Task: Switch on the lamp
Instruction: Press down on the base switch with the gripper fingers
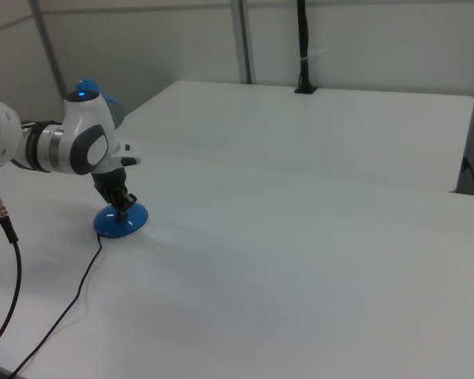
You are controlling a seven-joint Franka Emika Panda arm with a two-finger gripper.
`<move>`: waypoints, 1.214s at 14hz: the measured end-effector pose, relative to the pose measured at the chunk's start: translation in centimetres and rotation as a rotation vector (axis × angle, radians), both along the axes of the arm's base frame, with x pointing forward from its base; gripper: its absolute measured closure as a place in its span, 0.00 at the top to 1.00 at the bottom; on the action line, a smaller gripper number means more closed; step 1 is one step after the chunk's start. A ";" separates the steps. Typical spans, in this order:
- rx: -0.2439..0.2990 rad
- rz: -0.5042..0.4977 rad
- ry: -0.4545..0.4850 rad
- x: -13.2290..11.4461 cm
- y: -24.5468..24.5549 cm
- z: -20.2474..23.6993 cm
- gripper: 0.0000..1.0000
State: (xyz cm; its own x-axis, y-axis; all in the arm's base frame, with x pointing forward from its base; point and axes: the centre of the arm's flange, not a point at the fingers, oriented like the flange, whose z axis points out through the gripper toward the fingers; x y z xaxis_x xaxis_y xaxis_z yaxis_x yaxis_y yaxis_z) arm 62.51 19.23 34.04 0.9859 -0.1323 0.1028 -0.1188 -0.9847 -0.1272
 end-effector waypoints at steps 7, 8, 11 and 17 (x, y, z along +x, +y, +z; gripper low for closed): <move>0.005 0.008 -0.008 -0.1 0.7 0.1 0.01; 0.006 0.007 -0.010 -0.1 0.7 0.1 0.01; 0.007 0.000 -0.010 -0.1 0.7 0.0 0.01; 0.021 -0.024 -0.037 0.1 1.1 -0.2 0.01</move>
